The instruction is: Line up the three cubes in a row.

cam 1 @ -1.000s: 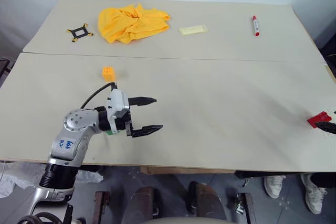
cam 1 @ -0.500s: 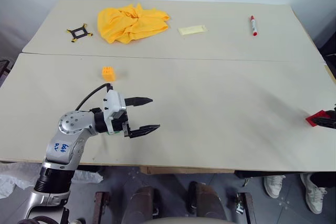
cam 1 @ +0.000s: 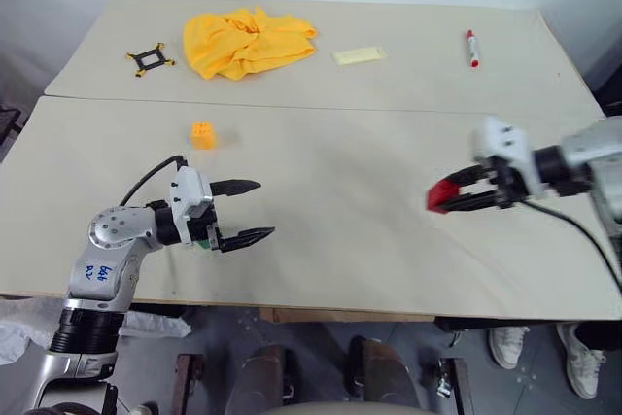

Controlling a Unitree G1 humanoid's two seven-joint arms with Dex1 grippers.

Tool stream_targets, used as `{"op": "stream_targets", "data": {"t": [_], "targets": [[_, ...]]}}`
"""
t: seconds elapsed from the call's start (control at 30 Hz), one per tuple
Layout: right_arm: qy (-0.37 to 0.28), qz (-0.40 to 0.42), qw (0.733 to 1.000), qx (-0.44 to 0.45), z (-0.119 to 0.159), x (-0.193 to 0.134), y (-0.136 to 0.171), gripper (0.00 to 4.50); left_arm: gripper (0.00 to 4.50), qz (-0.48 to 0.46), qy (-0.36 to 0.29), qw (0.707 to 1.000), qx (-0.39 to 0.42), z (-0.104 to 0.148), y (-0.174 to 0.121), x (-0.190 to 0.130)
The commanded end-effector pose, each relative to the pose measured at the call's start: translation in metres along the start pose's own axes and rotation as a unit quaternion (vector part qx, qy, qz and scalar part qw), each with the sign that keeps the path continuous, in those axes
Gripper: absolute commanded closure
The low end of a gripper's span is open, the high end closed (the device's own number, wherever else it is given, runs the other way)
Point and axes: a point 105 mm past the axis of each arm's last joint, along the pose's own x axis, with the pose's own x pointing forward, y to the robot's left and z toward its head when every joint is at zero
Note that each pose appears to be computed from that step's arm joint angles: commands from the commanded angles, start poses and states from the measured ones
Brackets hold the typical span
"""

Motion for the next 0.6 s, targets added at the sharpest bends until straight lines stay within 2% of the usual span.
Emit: {"op": "stream_targets", "data": {"t": [0.03,0.27,0.57,0.6], "targets": [[0.023,0.003,0.999,-0.029,0.007,0.01,-0.005,3.01,0.0,0.003,-0.008,1.0,0.026,0.01,0.002,-0.002],[0.049,-0.003,0.996,-0.072,0.011,0.033,-0.022,3.01,0.0,0.016,-0.004,1.0,0.024,0.008,-0.003,-0.009],[0.04,0.02,0.995,-0.092,0.017,0.05,-0.02,3.01,0.0,0.028,0.0,0.999,0.029,0.01,0.0,-0.012],[0.04,0.02,0.995,-0.094,0.017,0.05,-0.02,2.66,0.0,0.029,0.0,0.999,0.029,0.01,0.0,-0.013]]}}
